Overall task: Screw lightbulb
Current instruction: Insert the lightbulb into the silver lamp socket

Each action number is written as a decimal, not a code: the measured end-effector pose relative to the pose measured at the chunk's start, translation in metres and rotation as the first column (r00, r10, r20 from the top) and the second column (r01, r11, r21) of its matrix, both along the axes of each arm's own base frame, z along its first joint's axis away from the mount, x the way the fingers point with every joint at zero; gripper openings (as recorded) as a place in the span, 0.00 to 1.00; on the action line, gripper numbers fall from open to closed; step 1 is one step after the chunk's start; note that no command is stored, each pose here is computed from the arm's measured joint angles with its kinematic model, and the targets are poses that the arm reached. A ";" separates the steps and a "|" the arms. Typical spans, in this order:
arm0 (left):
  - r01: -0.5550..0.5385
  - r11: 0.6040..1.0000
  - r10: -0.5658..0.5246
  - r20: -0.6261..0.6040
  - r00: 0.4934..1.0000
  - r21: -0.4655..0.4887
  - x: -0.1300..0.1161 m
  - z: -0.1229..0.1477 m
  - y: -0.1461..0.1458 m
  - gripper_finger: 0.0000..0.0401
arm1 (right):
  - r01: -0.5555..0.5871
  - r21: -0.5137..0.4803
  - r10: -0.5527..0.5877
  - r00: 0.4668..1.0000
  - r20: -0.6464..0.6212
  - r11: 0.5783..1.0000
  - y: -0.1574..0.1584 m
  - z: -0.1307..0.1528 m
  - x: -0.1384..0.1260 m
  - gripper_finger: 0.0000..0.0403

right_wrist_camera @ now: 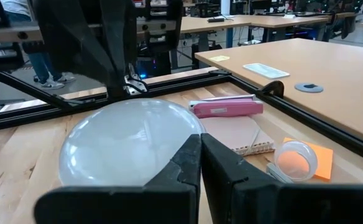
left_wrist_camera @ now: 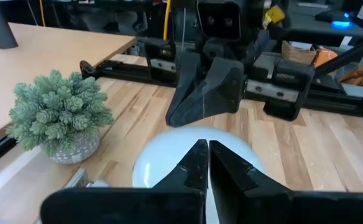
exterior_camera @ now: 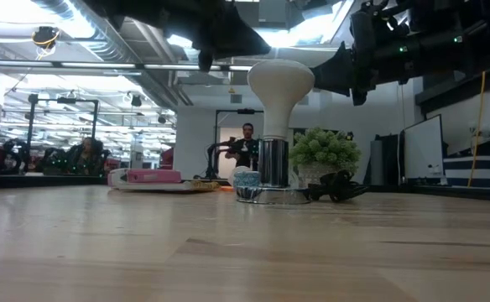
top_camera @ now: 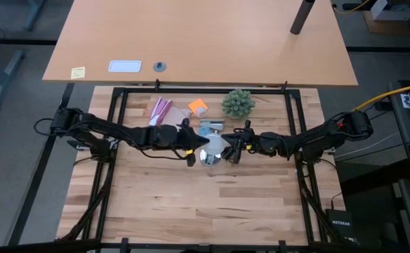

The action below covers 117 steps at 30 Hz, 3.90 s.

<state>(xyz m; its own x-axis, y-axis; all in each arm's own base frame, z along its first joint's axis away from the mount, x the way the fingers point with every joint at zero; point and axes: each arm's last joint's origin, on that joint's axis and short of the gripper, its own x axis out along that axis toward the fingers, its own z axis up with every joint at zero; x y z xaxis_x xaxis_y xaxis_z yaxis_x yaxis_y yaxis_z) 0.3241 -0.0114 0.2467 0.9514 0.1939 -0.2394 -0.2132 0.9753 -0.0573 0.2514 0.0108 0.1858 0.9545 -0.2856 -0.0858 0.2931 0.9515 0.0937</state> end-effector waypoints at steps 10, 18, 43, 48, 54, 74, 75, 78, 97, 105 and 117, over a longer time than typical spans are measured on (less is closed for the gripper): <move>0.049 0.996 -0.054 -0.066 0.996 -0.072 -0.023 0.015 -0.020 0.01 | 0.000 0.000 0.000 1.000 0.000 1.000 0.000 0.000 0.000 0.04; 0.067 0.992 -0.081 -0.131 0.988 -0.109 -0.018 -0.001 -0.035 0.01 | 0.000 0.002 0.000 1.000 0.001 1.000 0.000 0.000 0.000 0.04; -0.072 0.995 0.057 -0.194 0.979 -0.072 -0.011 -0.017 -0.018 0.01 | -0.056 0.059 0.056 0.998 -0.005 0.997 0.001 -0.002 0.000 0.04; -0.082 0.995 0.068 -0.206 0.976 -0.061 -0.012 -0.018 -0.017 0.01 | -0.074 0.086 0.075 0.997 -0.003 0.994 0.002 -0.002 0.000 0.04; -0.120 0.992 0.109 -0.239 0.965 -0.031 -0.014 -0.022 -0.015 0.01 | -0.141 0.097 0.142 0.990 -0.003 0.985 0.004 -0.002 0.000 0.04; -0.203 0.979 0.194 -0.227 0.954 -0.018 -0.013 -0.021 -0.004 0.01 | -0.232 0.106 0.233 0.972 0.008 0.967 0.007 -0.002 0.001 0.04; -0.205 0.979 0.198 -0.227 0.954 -0.010 -0.013 -0.021 -0.004 0.01 | -0.231 0.106 0.232 0.973 0.009 0.967 0.007 -0.002 0.001 0.04; -0.217 0.976 0.212 -0.223 0.951 0.005 -0.014 -0.020 -0.003 0.01 | -0.225 0.103 0.225 0.974 0.017 0.969 0.007 -0.001 0.001 0.04; -0.234 0.972 0.211 -0.338 0.917 -0.029 -0.022 -0.030 -0.013 0.01 | -0.176 0.090 0.174 0.984 0.027 0.980 0.005 0.000 0.001 0.04; -0.210 0.977 0.184 -0.369 0.911 -0.032 -0.026 -0.033 -0.024 0.01 | -0.141 0.086 0.139 0.990 0.030 0.986 0.004 0.000 0.001 0.04; -0.145 0.989 0.131 -0.320 0.938 -0.020 -0.031 -0.023 -0.044 0.01 | 0.006 0.017 -0.007 0.998 0.055 1.000 -0.008 0.005 0.001 0.04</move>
<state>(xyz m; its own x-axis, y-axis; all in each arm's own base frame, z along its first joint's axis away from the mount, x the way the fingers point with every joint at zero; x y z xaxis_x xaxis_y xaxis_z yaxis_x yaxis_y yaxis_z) 0.2933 -0.0558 0.2232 0.7893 0.3006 -0.5354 -0.3590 0.9333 -0.0052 0.2521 0.0028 0.1905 0.9560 -0.2910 -0.0379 0.2934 0.9477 0.1255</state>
